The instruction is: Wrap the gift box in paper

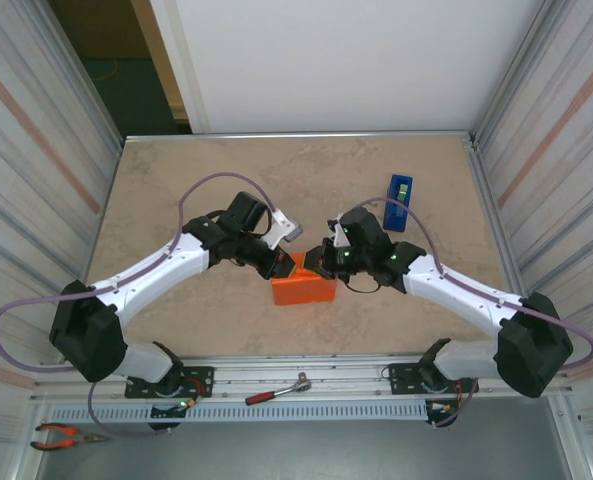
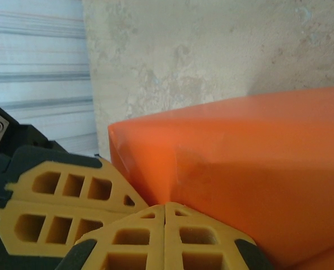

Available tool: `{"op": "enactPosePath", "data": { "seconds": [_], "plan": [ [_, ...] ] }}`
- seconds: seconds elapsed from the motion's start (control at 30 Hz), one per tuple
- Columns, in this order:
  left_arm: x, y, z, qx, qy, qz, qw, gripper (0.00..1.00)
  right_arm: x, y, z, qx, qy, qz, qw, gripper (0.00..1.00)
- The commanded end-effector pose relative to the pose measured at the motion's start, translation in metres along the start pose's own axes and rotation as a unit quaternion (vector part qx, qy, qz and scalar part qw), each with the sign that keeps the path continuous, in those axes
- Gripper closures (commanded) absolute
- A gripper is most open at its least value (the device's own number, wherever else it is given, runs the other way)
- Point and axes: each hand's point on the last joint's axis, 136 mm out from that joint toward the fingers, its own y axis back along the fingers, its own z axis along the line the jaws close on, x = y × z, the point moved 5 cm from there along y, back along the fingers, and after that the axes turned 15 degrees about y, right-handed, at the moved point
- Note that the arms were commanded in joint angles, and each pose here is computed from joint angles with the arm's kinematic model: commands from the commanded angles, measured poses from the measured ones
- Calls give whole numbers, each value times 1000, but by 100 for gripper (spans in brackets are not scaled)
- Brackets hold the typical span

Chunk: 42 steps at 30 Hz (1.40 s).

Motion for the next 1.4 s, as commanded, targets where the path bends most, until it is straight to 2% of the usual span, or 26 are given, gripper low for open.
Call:
{"op": "enactPosePath", "data": {
  "seconds": [0.0, 0.47, 0.87, 1.37],
  "plan": [
    [18, -10, 13, -21, 19, 33, 999, 100, 16, 7, -1, 0, 14, 28, 1000, 100],
    [20, -11, 14, -21, 20, 35, 999, 100, 36, 9, 1, 1, 32, 49, 998, 100],
    [21, -12, 13, -18, 19, 37, 999, 100, 45, 0, -20, 24, 25, 38, 999, 100],
    [22, -11, 13, -18, 19, 37, 999, 100, 53, 6, -19, 21, 38, 10, 999, 100]
  ]
}}
